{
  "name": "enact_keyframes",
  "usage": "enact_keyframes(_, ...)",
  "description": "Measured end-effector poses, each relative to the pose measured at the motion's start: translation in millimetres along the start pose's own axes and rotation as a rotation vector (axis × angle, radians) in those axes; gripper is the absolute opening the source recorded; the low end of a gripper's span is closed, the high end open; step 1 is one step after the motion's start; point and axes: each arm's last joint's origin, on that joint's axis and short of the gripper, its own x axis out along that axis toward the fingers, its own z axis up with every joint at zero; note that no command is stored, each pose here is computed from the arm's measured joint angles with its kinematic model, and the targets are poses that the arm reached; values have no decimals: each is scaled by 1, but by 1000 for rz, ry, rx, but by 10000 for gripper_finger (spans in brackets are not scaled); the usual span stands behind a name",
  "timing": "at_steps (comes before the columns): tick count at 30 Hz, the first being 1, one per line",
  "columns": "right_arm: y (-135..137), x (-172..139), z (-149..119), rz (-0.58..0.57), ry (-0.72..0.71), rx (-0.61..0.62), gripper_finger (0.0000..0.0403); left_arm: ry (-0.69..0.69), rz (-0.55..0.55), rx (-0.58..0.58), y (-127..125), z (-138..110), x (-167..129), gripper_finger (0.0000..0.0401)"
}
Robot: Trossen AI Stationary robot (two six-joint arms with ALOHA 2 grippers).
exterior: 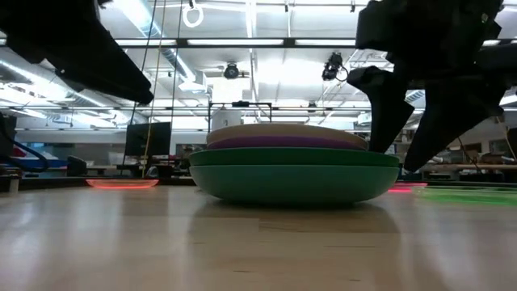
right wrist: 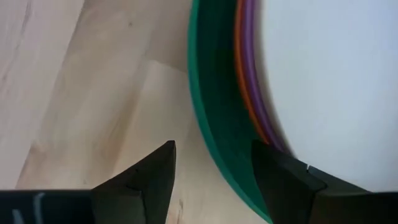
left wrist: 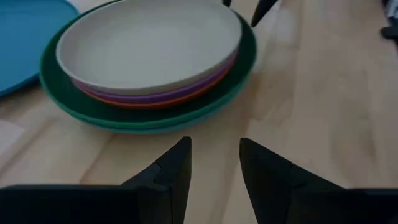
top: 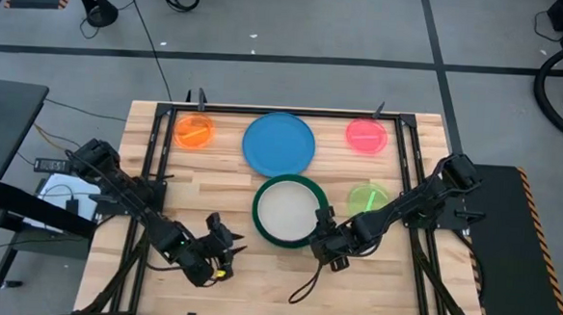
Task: Stack plastic plates
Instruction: Stack the stacked plates on top of the light blue plate
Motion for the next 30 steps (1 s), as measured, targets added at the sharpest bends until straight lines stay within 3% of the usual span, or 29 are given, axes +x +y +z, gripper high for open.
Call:
enact_keyframes(8,2,3,1,4,-5,-144,214,-19,7,11,0,2,1,142)
enact_keyframes(14,10,24,2,-1,9,-234,183,-10,45,-38,7,6,12,142)
enact_keyframes(21,12,40,-1,-61,59,-208,137,-20,37,-26,4,4,12,142)
enact_keyframes(30,10,26,-1,-44,53,-185,86,-35,29,-2,1,2,9,142)
